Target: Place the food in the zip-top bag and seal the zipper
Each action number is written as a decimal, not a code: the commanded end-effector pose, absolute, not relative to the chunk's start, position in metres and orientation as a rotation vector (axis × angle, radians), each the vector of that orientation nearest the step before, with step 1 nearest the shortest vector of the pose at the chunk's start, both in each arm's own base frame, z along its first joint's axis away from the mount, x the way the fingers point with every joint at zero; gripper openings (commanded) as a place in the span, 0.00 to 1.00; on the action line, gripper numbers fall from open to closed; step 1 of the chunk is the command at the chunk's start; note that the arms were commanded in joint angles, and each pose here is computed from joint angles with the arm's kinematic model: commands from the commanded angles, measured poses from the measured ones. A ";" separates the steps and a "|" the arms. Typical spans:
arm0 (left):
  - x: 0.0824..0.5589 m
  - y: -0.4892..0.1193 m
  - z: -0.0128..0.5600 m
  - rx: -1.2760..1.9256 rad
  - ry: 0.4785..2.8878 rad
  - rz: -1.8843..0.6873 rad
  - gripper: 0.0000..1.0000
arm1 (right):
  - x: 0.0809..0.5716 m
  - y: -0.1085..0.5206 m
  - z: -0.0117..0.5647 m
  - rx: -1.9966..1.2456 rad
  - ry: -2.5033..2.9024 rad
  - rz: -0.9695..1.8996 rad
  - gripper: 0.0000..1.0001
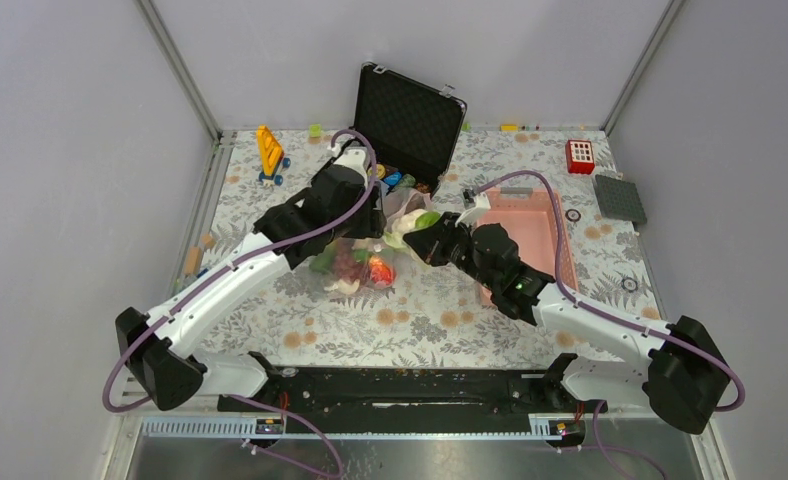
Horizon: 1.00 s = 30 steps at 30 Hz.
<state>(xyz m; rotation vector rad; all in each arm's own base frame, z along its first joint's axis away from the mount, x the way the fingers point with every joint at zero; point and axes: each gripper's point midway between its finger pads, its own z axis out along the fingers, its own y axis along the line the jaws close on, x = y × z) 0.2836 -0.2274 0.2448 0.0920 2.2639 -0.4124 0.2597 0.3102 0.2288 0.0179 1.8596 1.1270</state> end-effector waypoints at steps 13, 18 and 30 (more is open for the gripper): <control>0.300 -0.265 0.239 0.644 2.091 -0.466 0.52 | 0.267 0.274 0.253 0.090 1.786 0.970 0.00; 0.295 -0.282 0.231 0.716 2.086 -0.560 0.53 | 0.266 0.229 0.257 0.165 1.764 0.794 0.00; 0.296 -0.316 0.216 0.641 2.206 -0.526 0.53 | 0.261 0.151 0.270 0.298 1.662 0.542 0.00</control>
